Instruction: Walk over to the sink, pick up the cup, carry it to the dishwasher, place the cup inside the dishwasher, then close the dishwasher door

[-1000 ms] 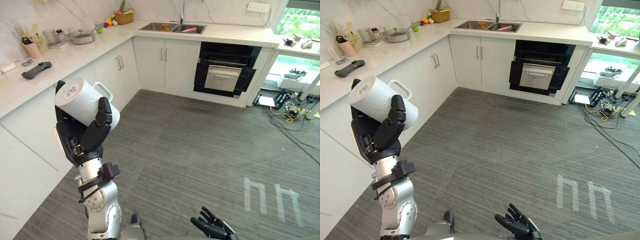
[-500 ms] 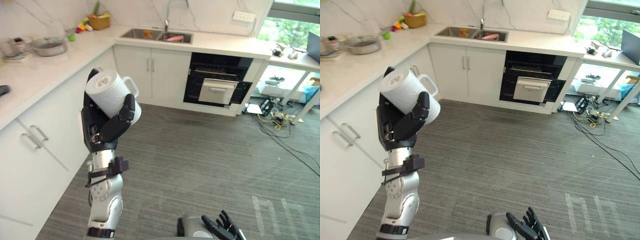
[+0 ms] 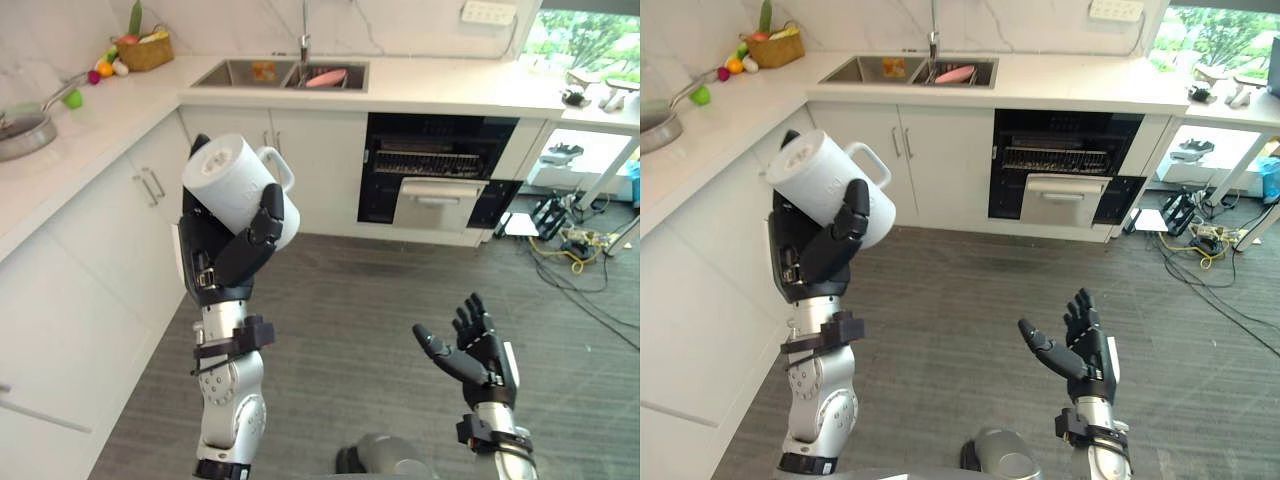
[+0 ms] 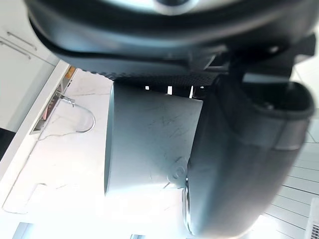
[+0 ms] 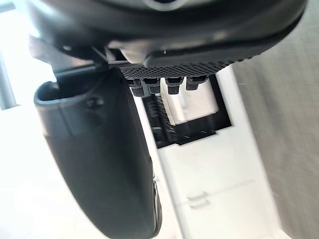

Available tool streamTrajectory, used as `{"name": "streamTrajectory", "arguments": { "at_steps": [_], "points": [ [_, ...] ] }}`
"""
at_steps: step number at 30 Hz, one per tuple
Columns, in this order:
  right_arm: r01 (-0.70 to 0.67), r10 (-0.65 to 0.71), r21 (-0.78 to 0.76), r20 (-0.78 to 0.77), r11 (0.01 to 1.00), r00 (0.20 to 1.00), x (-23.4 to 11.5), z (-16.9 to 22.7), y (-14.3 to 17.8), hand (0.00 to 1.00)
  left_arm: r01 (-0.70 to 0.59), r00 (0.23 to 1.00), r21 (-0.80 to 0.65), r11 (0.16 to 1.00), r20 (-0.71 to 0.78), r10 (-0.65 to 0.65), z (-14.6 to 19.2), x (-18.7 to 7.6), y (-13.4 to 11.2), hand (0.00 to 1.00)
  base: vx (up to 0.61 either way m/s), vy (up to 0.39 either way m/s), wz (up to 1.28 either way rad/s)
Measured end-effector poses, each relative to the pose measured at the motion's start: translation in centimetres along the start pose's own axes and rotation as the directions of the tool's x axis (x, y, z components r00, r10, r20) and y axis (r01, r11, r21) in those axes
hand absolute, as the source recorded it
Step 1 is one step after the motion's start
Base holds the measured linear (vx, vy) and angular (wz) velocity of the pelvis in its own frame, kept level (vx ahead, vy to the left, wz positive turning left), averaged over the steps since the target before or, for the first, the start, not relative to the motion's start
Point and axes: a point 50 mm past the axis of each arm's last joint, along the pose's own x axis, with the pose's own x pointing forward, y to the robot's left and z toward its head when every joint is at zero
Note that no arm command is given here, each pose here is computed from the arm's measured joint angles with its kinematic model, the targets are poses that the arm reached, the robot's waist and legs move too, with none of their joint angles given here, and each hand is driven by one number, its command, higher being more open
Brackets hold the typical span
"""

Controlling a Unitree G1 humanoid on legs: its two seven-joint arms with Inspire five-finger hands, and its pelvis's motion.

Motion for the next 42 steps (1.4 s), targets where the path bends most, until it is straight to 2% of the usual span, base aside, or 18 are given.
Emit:
{"name": "streamTrajectory", "arguments": {
  "at_steps": [2, 6, 9, 11, 12, 14, 16, 21, 24, 28, 34, 42],
  "points": [
    [-0.001, 0.003, -0.032, 0.075, 0.999, 0.997, 0.5, 1.7, -0.6, 1.0, -0.021, 1.0, 0.009, 1.0, -0.009, 0.022, 0.2, -0.6, 0.6, 0.0, 0.48, -0.018, -0.65],
    [-0.138, 0.165, -0.116, 0.279, 0.984, 0.946, 4.0, 6.9, -0.4, 1.0, -0.024, 0.998, 0.0, 1.0, 0.053, 0.024, 1.3, -0.6, 0.5, 0.0, 0.51, 0.094, -0.65],
    [-0.159, 0.187, -0.105, 0.367, 0.982, 0.911, 5.3, 8.6, -0.2, 1.0, -0.027, 0.999, 0.017, 0.999, 0.019, 0.027, 0.9, -1.1, 0.8, 0.0, 0.63, 0.238, -0.66],
    [-0.167, 0.187, -0.085, 0.351, 0.982, 0.918, 5.8, 8.4, -0.1, 1.0, -0.023, 1.0, 0.029, 0.999, 0.007, 0.022, 0.5, -0.8, 1.1, 0.0, 0.6, 0.175, -0.42],
    [-0.178, 0.187, -0.057, 0.293, 0.982, 0.938, 6.1, 7.3, 0.2, 1.0, -0.03, 0.999, 0.049, 0.998, -0.015, 0.031, 0.2, -1.0, 1.6, 0.0, 0.54, 0.121, -0.53],
    [-0.136, 0.146, -0.056, 0.274, 0.989, 0.951, 5.5, 7.0, -0.7, 1.0, -0.019, 0.999, 0.032, 0.999, -0.038, 0.02, -0.3, -1.3, 1.1, 0.0, 0.41, 0.155, -0.23],
    [-0.11, 0.106, 0.011, 0.189, 0.994, 0.976, 4.6, 4.3, -0.4, 1.0, 0.01, 0.999, 0.067, 0.998, -0.049, -0.007, -0.2, -1.1, 1.5, 0.0, 0.43, 0.134, -0.06],
    [-0.094, 0.093, -0.003, 0.129, 0.996, 0.987, 3.6, 3.2, -1.0, 1.0, -0.018, 0.994, 0.072, 0.997, -0.11, 0.026, -1.4, -1.5, 1.6, 0.0, 0.48, 0.082, 0.2],
    [-0.104, 0.105, -0.018, 0.149, 0.994, 0.983, 2.8, 3.9, -0.9, 1.0, -0.012, 0.993, 0.077, 0.997, -0.12, 0.022, -1.4, -1.5, 1.7, 0.0, 0.51, -0.072, 0.3],
    [-0.2, 0.207, -0.052, 0.229, 0.978, 0.951, 3.1, 6.0, 0.7, 1.0, -0.016, 0.989, 0.12, 0.993, -0.146, 0.034, -1.5, -2.0, 2.8, 0.0, 0.53, -0.16, 0.02],
    [-0.2, 0.203, -0.042, 0.266, 0.979, 0.942, 3.9, 7.4, 1.5, 1.0, 0.014, 0.985, 0.019, 1.0, -0.174, -0.01, -2.6, -2.3, 0.3, 0.0, 0.38, -0.134, 0.06],
    [-0.226, 0.233, -0.06, 0.321, 0.972, 0.918, 4.8, 8.8, 1.8, 1.0, 0.031, 0.991, 0.026, 0.999, -0.131, -0.027, -1.8, -2.2, -0.2, 0.0, 0.17, 0.118, -0.76]
  ]
}}
